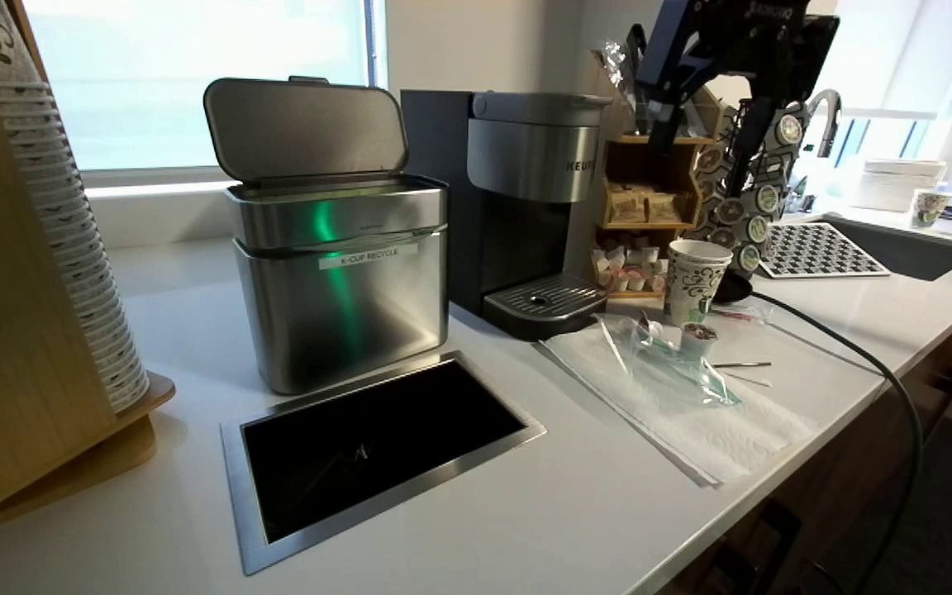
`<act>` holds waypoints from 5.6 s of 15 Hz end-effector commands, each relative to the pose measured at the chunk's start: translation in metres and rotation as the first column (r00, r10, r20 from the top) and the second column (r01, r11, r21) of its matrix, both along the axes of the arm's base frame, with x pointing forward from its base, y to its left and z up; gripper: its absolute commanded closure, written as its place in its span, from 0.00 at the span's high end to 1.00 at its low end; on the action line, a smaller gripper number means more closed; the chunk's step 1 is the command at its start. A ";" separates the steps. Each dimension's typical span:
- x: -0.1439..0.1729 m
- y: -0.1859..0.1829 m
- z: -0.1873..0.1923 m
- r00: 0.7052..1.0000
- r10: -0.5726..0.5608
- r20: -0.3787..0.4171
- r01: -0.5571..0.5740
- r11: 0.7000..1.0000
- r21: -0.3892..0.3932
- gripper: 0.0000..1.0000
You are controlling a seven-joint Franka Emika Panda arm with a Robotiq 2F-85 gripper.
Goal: Open the coffee maker, put one white container inside and then close the lid of the silver bin
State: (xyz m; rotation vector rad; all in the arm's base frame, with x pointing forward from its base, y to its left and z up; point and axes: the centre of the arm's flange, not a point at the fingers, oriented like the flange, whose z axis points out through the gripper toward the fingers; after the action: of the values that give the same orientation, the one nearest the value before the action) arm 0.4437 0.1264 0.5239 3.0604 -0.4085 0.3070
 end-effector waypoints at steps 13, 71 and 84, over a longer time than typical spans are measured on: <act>-0.007 0.000 -0.024 0.846 -0.461 0.267 0.288 0.818 0.498 1.00; 0.080 -0.036 0.061 0.337 -0.827 0.450 0.116 0.510 0.852 1.00; 0.026 -0.057 0.054 0.248 -0.624 0.741 0.317 0.775 0.547 1.00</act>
State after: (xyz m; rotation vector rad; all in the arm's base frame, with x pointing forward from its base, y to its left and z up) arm 0.4863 0.0309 0.5709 2.4281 -1.6451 2.1111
